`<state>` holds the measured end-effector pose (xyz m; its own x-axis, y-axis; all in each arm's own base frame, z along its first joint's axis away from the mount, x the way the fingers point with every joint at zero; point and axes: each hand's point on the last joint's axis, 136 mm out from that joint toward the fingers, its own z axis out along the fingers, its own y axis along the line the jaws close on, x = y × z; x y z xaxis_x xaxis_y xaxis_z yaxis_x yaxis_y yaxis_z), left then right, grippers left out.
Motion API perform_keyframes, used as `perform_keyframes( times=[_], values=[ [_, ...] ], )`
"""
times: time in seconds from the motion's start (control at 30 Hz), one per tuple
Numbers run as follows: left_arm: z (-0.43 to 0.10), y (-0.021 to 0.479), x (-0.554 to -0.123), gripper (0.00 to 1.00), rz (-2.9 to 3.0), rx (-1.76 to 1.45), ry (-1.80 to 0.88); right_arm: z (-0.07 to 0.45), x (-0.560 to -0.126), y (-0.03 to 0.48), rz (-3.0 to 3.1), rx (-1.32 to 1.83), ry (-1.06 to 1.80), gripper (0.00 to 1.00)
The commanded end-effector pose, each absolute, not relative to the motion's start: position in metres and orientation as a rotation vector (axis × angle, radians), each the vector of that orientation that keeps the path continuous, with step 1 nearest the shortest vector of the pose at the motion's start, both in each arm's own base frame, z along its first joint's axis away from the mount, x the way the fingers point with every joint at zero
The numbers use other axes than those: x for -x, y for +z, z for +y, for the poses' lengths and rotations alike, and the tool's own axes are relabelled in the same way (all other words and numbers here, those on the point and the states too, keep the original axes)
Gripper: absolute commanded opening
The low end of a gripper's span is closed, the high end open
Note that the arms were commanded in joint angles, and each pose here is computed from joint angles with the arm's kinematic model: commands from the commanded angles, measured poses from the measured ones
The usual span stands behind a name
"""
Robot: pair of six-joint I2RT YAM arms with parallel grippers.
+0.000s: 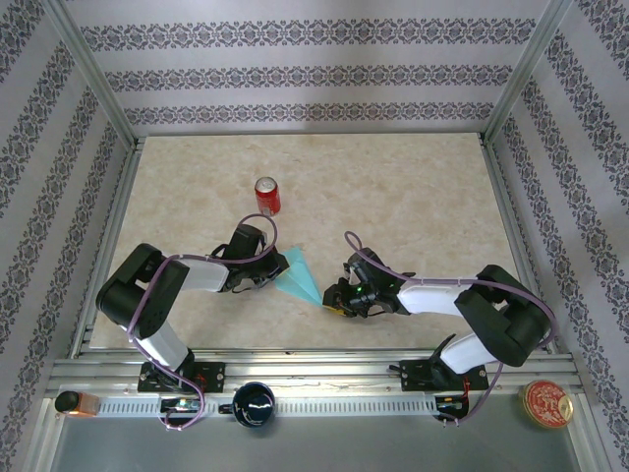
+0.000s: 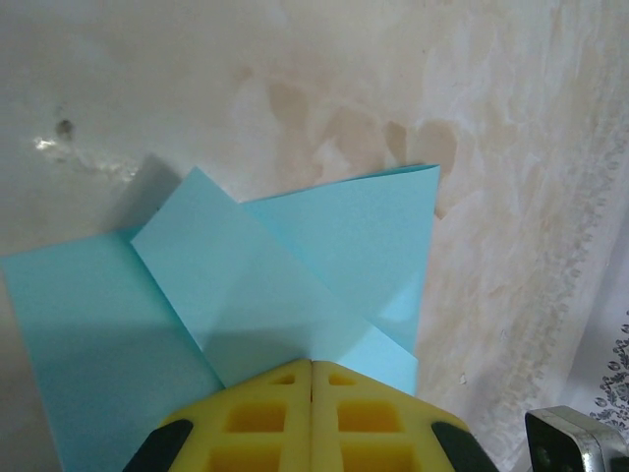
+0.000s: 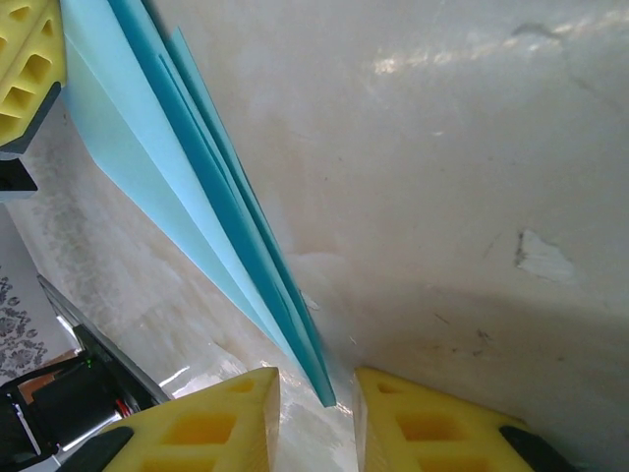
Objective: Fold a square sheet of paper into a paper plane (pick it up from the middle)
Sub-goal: Turn over the paper at the center of the table.
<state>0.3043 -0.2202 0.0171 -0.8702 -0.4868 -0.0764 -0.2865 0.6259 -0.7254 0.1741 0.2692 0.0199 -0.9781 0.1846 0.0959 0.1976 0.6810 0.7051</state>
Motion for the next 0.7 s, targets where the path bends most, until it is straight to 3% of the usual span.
perform_keyframes(
  times=[0.0,0.67],
  values=[
    [-0.199,-0.007,-0.288,0.04,2.671,0.73,-0.943,0.286,-0.172,0.023,-2.804,0.267,-1.278,0.27],
    [-0.198,-0.005,-0.291,0.04,2.658,0.731,-0.937,0.293,-0.176,0.034,-2.788,0.259,-1.354,0.19]
  ],
)
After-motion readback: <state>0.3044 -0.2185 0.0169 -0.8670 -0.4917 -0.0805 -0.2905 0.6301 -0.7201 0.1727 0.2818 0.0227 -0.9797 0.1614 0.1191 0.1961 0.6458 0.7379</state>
